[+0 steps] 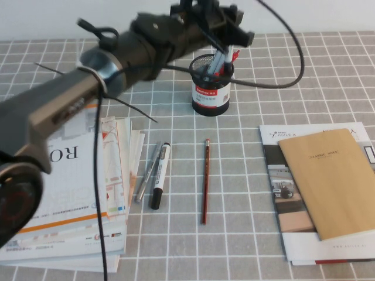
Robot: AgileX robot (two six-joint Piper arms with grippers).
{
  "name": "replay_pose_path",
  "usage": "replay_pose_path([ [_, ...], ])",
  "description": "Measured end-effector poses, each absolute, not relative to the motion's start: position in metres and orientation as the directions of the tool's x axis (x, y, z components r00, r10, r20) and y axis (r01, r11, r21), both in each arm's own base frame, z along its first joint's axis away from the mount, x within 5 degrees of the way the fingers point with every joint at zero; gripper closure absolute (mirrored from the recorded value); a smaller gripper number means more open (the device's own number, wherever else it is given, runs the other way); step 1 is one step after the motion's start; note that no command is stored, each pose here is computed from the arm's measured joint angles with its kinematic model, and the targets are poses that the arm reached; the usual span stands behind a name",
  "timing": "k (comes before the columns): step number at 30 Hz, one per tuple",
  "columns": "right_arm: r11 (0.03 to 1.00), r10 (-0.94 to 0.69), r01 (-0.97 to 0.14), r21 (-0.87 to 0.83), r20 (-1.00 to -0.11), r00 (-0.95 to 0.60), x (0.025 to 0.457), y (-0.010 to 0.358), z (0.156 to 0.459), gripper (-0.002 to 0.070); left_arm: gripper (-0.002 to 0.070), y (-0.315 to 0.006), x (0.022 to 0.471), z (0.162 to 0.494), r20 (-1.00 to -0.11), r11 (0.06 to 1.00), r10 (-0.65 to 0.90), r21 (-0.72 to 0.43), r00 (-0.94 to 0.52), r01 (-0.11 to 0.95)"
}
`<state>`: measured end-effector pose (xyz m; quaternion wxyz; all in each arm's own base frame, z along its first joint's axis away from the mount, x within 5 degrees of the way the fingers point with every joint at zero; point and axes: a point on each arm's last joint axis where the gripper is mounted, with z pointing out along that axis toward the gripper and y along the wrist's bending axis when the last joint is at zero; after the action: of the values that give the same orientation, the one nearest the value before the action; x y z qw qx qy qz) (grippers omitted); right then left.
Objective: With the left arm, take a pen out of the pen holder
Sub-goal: 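Take a marker out of the pen holder and lay it on the table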
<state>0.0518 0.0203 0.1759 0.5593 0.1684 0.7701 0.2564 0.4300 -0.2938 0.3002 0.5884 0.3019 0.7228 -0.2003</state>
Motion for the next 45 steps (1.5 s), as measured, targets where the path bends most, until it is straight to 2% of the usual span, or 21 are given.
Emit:
replay_pose_path([
  [9,0.812,0.546,-0.027,0.583,-0.775,-0.318,0.052,0.02,0.176,0.0689,0.0558,-0.28,0.378,0.391,-0.955,0.608,0.285,0.249,0.086,0.754],
  [13,0.812,0.546,-0.027,0.583,-0.775,-0.318,0.052,0.02,0.176,0.0689,0.0558,-0.273,0.349,0.419,-0.945,0.583,0.323,0.245,0.056,0.775],
  [14,0.812,0.546,-0.027,0.583,-0.775,-0.318,0.052,0.02,0.176,0.0689,0.0558,-0.267,0.341,0.423,-0.937,0.586,0.35,0.214,-0.006,0.782],
  [16,0.812,0.546,-0.027,0.583,-0.775,-0.318,0.052,0.02,0.176,0.0689,0.0558,-0.255,0.334,0.424,-0.893,0.604,0.441,0.225,-0.086,0.764],
  [18,0.812,0.546,-0.027,0.583,-0.775,-0.318,0.052,0.02,0.176,0.0689,0.0558,-0.243,0.329,0.419,-0.834,0.643,0.51,0.205,-0.212,0.738],
  [21,0.812,0.546,-0.027,0.583,-0.775,-0.318,0.052,0.02,0.176,0.0689,0.0558,-0.224,0.326,0.399,-0.669,0.703,0.608,0.204,-0.427,0.682],
  [24,0.812,0.546,-0.027,0.583,-0.775,-0.318,0.052,0.02,0.176,0.0689,0.0558,-0.213,0.323,0.382,-0.521,0.732,0.627,0.14,-0.579,0.667],
  [30,0.812,0.546,-0.027,0.583,-0.775,-0.318,0.052,0.02,0.176,0.0689,0.0558,-0.209,0.338,0.356,-0.451,0.765,0.525,-0.121,-0.722,0.632],
  [32,0.812,0.546,-0.027,0.583,-0.775,-0.318,0.052,0.02,0.176,0.0689,0.0558,-0.207,0.346,0.345,-0.428,0.773,0.5,-0.172,-0.753,0.611],
  [39,0.812,0.546,-0.027,0.583,-0.775,-0.318,0.052,0.02,0.176,0.0689,0.0559,-0.198,0.385,0.283,-0.282,0.835,0.403,-0.278,-0.871,0.476],
  [45,0.812,0.546,-0.027,0.583,-0.775,-0.318,0.052,0.02,0.176,0.0689,0.0559,-0.206,0.401,0.234,-0.175,0.83,0.364,-0.385,-0.915,0.403],
])
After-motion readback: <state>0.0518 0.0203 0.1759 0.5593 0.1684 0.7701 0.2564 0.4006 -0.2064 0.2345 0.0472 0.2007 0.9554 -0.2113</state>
